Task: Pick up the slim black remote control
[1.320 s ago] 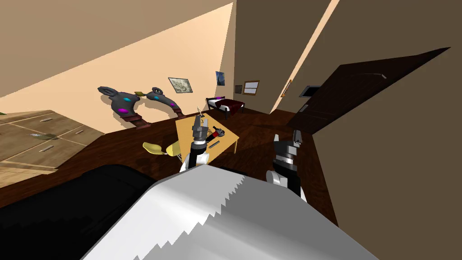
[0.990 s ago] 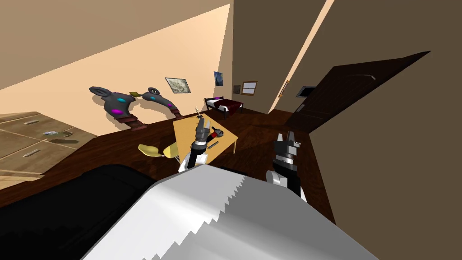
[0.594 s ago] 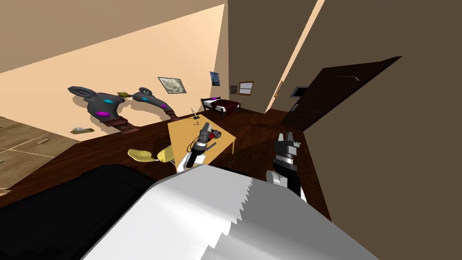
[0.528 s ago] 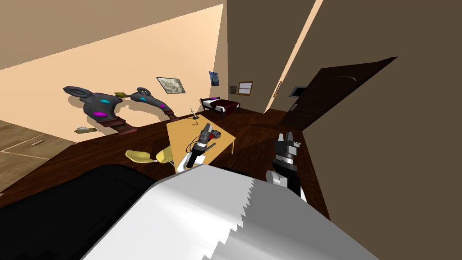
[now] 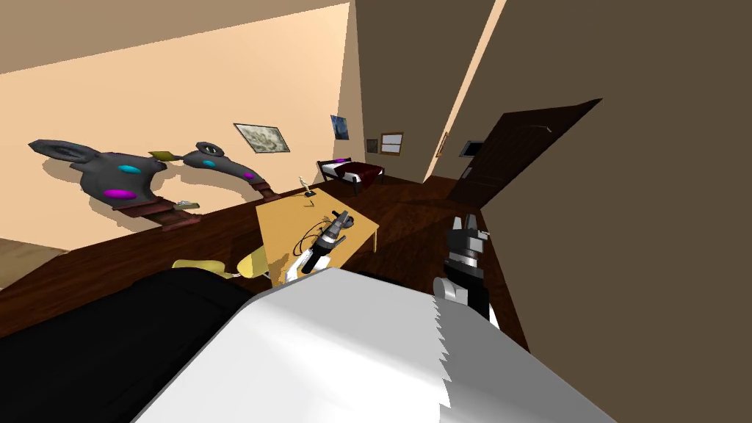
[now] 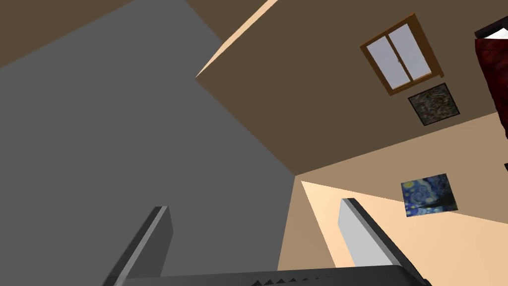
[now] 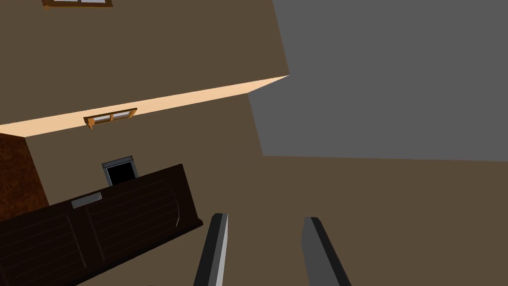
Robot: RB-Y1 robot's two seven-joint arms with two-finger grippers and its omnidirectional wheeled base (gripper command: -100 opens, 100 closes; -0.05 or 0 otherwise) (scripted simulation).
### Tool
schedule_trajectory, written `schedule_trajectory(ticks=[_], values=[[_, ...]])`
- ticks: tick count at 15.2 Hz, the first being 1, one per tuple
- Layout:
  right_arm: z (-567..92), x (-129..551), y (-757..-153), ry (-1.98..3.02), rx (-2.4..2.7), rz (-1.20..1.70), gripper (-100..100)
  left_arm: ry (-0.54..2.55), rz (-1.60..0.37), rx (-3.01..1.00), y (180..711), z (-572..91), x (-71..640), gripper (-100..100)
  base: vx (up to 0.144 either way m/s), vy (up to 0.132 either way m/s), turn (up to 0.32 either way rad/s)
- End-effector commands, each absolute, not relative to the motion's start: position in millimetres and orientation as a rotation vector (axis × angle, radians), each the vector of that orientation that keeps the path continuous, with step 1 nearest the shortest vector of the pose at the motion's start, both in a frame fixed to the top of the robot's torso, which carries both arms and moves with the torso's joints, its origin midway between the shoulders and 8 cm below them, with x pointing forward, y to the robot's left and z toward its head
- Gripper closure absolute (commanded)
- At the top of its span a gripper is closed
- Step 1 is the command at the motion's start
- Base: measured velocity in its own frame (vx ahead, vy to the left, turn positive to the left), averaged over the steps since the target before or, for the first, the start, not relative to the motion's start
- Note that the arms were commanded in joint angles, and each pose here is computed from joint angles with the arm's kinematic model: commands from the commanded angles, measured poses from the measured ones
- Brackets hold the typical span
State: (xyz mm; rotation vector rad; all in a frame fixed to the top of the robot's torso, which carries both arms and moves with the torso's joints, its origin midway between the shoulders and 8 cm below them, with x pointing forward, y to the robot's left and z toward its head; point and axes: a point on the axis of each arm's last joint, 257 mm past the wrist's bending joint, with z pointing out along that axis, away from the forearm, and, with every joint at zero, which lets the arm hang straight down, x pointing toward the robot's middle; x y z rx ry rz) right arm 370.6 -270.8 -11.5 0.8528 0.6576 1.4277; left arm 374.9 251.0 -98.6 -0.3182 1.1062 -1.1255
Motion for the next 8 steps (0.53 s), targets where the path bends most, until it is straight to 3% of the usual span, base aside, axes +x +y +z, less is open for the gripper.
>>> schedule_trajectory(ticks=[1, 8], values=[[-12, 371, -271, 0.658, 0.853, 1.428, 0, 1.177, -1.091, -0.301, 254, -123, 376, -100, 0.041, -0.004, -0.133], [-12, 371, -271, 0.658, 0.853, 1.428, 0, 1.321, -1.017, -0.289, 271, -178, 377, -100, 0.045, 0.0, -0.12]])
